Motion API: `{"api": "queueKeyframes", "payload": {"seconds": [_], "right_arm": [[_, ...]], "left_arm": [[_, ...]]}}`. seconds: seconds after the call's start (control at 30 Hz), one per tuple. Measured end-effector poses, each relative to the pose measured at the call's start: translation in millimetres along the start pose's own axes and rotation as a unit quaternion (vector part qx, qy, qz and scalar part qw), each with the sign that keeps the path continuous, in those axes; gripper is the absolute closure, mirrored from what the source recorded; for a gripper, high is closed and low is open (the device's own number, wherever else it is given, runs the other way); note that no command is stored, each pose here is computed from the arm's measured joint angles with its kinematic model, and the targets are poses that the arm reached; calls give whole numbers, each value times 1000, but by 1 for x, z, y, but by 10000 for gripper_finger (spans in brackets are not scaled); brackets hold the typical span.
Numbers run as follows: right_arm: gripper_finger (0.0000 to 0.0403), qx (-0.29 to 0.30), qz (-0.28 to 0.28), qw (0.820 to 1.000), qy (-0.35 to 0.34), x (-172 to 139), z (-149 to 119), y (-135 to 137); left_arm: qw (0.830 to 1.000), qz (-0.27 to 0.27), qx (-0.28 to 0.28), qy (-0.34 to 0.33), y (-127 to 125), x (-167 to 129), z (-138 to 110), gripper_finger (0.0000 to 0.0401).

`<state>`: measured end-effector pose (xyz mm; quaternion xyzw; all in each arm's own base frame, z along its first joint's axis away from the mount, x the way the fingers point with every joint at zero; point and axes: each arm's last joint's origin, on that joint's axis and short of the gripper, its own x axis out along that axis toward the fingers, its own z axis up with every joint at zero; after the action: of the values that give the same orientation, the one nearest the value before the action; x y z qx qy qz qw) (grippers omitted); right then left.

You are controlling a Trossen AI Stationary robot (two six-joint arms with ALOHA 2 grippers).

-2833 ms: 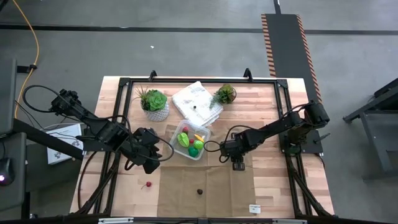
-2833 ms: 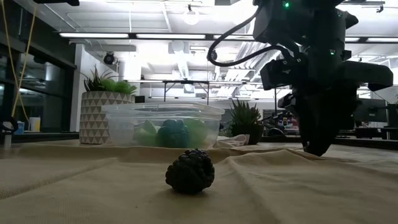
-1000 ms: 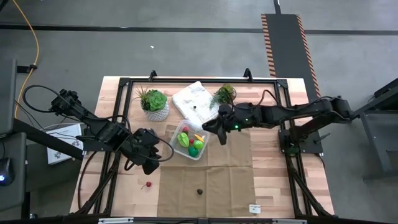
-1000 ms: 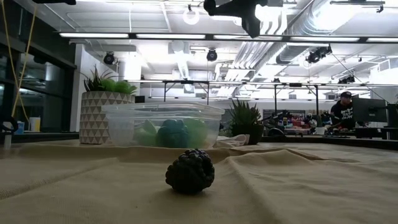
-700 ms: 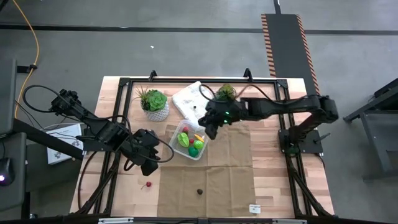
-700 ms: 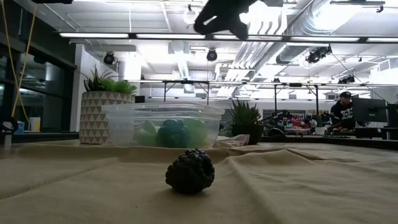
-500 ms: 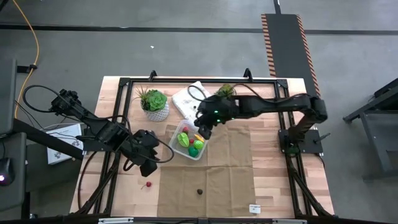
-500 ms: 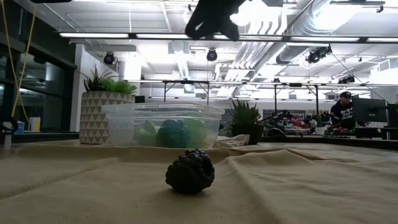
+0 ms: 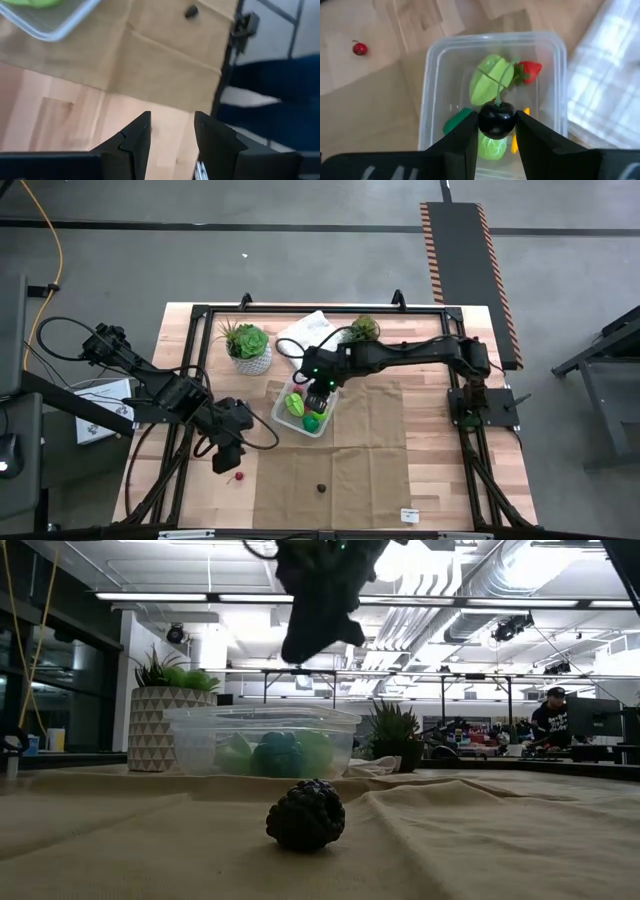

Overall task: Pick and placing Produce into tupperware
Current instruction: Put the black cherry into transparent bin, then put the black plum into transparent bin

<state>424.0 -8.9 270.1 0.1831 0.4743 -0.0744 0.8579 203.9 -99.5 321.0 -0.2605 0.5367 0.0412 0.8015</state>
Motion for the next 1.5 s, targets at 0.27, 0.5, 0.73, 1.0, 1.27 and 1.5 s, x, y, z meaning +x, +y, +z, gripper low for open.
{"api": "queueKeyframes", "payload": {"seconds": [0.27, 0.5, 0.73, 1.0, 1.27, 1.5], "right_arm": [[304, 20, -9, 999, 30, 28, -5, -3], [304, 38, -19, 998, 44, 49, -8, -6], [304, 41, -28, 997, 52, 59, -10, -9], [290, 40, -23, 998, 51, 59, -10, -8], [243, 42, -21, 998, 48, 59, -10, -8], [249, 37, -22, 999, 3, 50, 5, -3]], "left_arm": [[999, -31, 20, 37, -2, 0, -2, 261], [998, -31, 28, 37, -2, 0, -2, 261], [999, -24, 32, 28, -1, 0, -2, 261], [999, -19, 32, 22, -1, 0, -1, 261], [999, -19, 32, 22, -1, 0, -1, 261], [999, -19, 32, 22, -1, 0, -1, 261]]}}
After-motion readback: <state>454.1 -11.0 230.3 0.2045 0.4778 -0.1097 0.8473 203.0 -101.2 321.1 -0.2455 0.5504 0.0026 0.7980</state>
